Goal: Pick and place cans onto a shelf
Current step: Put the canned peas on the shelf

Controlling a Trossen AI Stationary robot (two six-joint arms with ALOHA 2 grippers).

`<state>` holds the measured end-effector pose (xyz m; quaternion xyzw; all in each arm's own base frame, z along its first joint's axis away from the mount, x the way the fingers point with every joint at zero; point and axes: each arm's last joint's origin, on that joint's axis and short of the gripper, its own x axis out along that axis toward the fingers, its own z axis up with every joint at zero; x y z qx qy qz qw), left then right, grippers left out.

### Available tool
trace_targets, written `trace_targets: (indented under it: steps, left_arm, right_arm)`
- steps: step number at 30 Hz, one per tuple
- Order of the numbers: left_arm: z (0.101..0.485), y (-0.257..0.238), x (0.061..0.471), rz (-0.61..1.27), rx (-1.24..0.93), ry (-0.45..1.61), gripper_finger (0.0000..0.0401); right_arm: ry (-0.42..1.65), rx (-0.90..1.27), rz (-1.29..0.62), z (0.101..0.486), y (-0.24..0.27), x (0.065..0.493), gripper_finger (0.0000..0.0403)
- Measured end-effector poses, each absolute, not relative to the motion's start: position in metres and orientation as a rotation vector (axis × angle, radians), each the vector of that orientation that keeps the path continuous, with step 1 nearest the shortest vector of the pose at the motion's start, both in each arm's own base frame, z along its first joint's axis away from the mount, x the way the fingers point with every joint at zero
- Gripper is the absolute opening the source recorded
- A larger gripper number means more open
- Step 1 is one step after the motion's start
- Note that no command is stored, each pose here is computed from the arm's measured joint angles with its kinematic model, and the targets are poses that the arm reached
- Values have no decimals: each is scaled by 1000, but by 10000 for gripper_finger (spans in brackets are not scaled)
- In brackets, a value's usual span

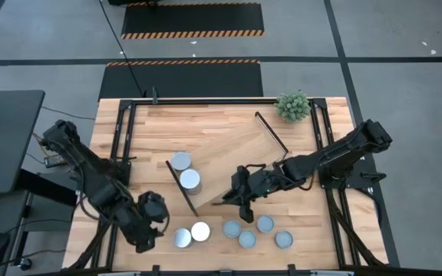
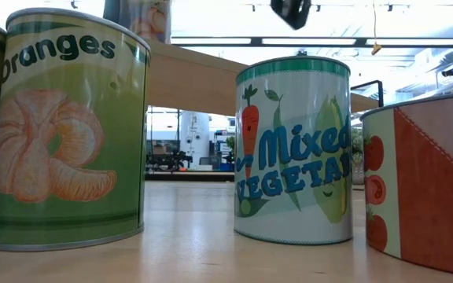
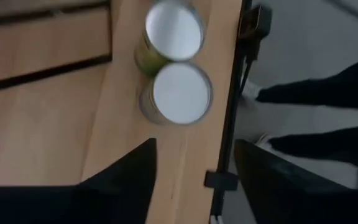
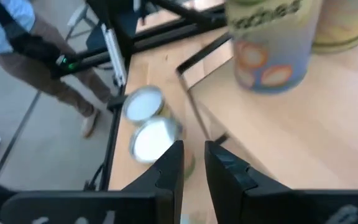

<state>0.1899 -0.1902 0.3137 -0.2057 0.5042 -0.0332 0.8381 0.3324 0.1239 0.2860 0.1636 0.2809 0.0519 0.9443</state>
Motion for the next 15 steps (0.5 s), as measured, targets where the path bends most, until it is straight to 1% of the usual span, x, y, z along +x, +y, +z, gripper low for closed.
trace_targets:
  steps: [5,8,11,15]
  left_arm:
    - [291,-209,196,-52,-366,1131,303]
    - [278,-218,200,-37,-334,1172,336]
    - [263,-227,203,-23,-297,1206,350]
    - [242,-239,207,10,-268,1259,353]
  right_arm:
    - [612,317,121,290,134,319,58]
    - [641,329,120,293,138,310,51]
    - [675,327,100,297,139,299,44]
    - [690,337,63,308,136,282,35]
